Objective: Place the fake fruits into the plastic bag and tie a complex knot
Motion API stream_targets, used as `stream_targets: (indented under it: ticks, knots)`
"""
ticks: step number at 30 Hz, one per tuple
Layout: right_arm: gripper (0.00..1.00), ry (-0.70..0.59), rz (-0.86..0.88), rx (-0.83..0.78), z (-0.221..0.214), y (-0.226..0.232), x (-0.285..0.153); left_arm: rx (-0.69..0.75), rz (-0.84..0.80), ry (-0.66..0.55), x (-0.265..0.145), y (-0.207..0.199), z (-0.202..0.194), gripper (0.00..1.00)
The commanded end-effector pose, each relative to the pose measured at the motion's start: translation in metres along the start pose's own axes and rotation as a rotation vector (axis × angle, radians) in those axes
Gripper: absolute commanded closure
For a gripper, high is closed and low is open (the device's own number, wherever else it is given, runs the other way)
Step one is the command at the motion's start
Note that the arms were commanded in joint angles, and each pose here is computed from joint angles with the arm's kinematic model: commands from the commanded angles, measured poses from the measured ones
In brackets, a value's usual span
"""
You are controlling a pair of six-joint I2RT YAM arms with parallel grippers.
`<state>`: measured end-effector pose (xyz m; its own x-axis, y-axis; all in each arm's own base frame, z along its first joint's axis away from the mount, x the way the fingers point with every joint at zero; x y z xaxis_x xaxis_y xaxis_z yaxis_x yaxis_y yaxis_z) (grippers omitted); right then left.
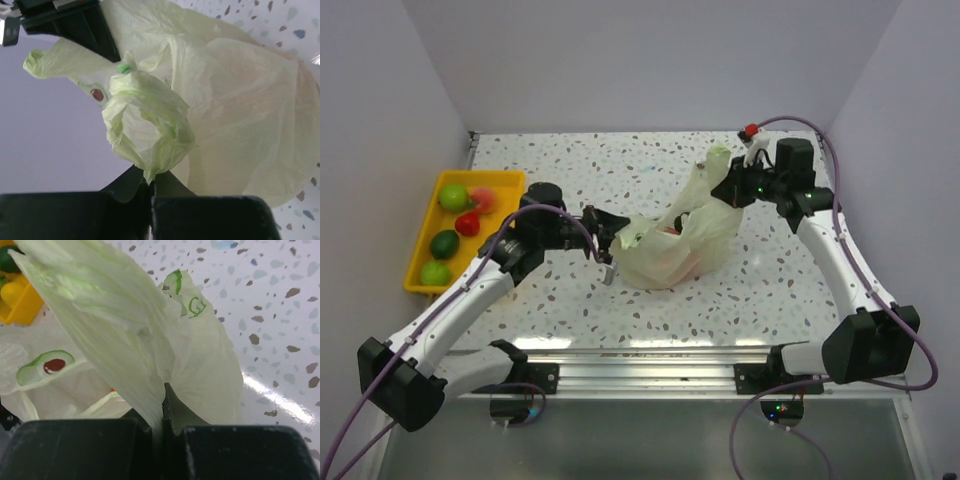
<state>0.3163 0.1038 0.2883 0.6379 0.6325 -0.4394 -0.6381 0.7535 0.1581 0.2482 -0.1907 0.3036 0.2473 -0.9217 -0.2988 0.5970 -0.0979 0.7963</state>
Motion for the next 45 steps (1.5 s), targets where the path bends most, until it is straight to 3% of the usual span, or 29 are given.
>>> stream_targets:
  ticks: [1, 5, 10, 18, 26, 28, 32, 39, 45]
  knots:
    - [1.0, 0.039, 0.06, -0.06, -0.018, 0.024, 0.003, -0.08, -0.13, -0.08, 0.023, -0.022, 0.005, 1.0]
    - [1.0, 0.049, 0.081, -0.134, -0.028, 0.041, 0.007, -0.071, -0.244, -0.102, 0.044, -0.043, 0.008, 1.0]
    - [1.0, 0.059, 0.079, -0.115, -0.031, 0.047, 0.006, -0.06, -0.464, -0.104, 0.068, -0.092, 0.012, 1.0]
    - [1.0, 0.029, 0.03, 0.213, -0.039, 0.051, 0.021, -0.043, -0.618, -0.104, 0.081, -0.166, 0.006, 1.0]
    - [1.0, -0.028, -0.146, 0.588, -0.031, 0.009, 0.021, -0.083, -0.69, -0.064, 0.062, -0.203, -0.003, 1.0]
    - [1.0, -0.068, -0.197, 0.663, -0.032, -0.004, 0.011, -0.097, -0.679, -0.049, 0.058, -0.204, -0.002, 1.0]
    - [1.0, -0.138, -0.182, 0.595, -0.025, -0.001, 0.0, -0.144, -0.606, -0.031, 0.056, -0.187, 0.004, 1.0]
    - [1.0, -0.101, -0.05, 0.591, -0.038, 0.017, -0.003, -0.313, -0.422, -0.021, 0.058, -0.138, 0.008, 1.0]
    - [0.6, -0.061, 0.05, 0.426, -0.04, 0.025, -0.009, -0.332, -0.411, -0.02, 0.055, -0.124, 0.009, 1.0]
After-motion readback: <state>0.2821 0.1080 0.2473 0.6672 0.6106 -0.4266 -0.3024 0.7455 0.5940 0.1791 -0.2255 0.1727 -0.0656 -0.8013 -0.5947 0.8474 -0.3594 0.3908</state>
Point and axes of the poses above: each gripper's point midway between its finger pads, its own x axis out along the fingers, its own y axis along the line the jaws close on, z = x × y, the point moved 7 cm from there along -x, back along the fingers, and after that the axes turned 11 degrees about -x, right-handed, at the moved point
